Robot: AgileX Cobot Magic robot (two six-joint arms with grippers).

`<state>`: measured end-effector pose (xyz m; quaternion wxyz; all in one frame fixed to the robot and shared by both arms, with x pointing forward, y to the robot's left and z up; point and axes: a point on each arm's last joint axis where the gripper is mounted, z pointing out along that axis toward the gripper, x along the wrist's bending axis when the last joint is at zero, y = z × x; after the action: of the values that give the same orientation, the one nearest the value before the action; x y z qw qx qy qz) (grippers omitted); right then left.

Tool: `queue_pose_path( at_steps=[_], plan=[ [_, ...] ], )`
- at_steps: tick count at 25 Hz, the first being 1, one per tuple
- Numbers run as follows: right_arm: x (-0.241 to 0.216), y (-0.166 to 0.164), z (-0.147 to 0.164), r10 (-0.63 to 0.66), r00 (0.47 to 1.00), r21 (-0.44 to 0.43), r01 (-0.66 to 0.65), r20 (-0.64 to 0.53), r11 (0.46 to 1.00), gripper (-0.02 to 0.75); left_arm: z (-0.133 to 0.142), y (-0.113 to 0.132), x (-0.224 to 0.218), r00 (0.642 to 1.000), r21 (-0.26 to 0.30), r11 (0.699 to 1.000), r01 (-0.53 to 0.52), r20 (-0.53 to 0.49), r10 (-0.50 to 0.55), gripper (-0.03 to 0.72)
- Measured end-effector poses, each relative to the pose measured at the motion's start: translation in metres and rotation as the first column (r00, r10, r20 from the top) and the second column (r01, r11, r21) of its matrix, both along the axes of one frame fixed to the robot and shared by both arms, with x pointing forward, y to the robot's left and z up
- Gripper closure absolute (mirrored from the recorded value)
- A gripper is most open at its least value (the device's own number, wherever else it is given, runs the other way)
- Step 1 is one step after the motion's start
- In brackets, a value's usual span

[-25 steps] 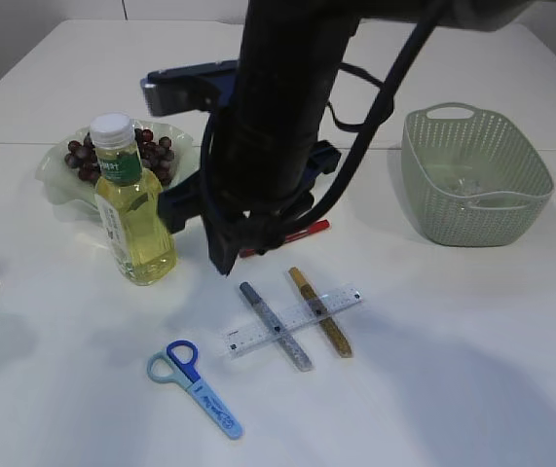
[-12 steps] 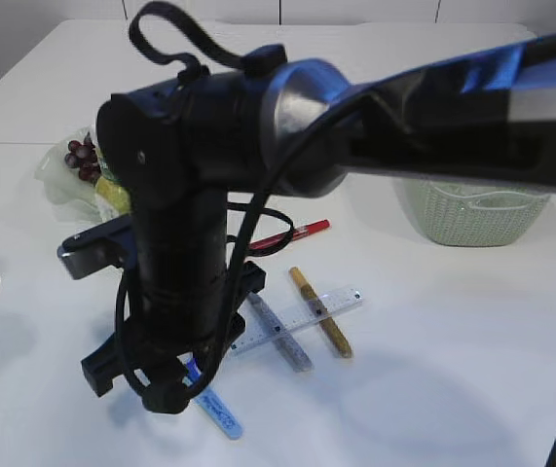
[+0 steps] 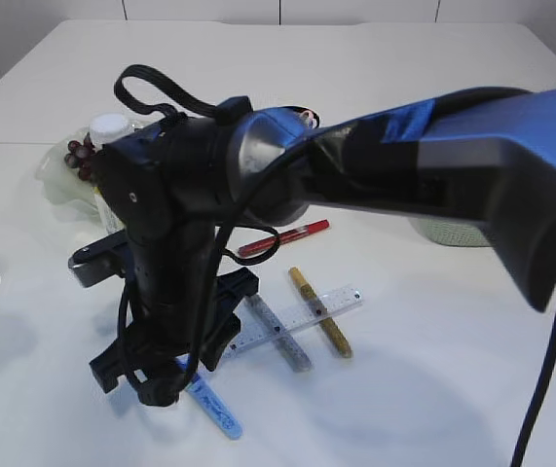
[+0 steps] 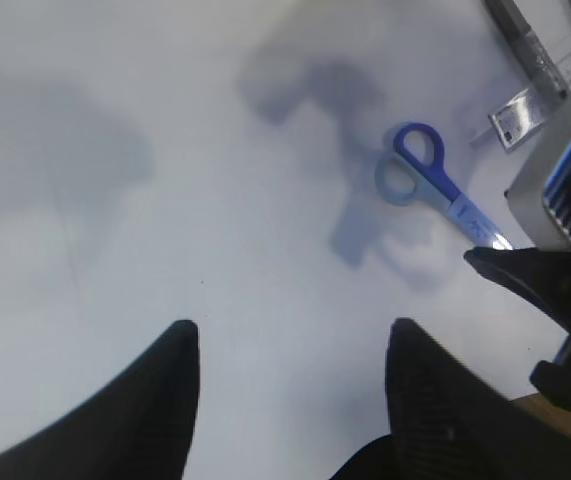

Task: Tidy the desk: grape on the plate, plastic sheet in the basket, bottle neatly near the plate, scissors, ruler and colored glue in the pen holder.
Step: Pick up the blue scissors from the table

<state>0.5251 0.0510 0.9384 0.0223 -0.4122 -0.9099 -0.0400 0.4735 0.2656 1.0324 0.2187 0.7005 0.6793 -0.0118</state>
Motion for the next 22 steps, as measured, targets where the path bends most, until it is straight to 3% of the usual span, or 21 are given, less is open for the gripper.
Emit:
queue_pose_path(
  at_steps=[22],
  plan=[
    [0.013, 0.009, -0.030, -0.005, 0.999, -0.037, 0.006, 0.034, 0.999, 0.343, 0.000, 0.000, 0.000, 1.000, 0.000, 1.000, 0.000, 0.000, 0.000, 0.254]
  ],
)
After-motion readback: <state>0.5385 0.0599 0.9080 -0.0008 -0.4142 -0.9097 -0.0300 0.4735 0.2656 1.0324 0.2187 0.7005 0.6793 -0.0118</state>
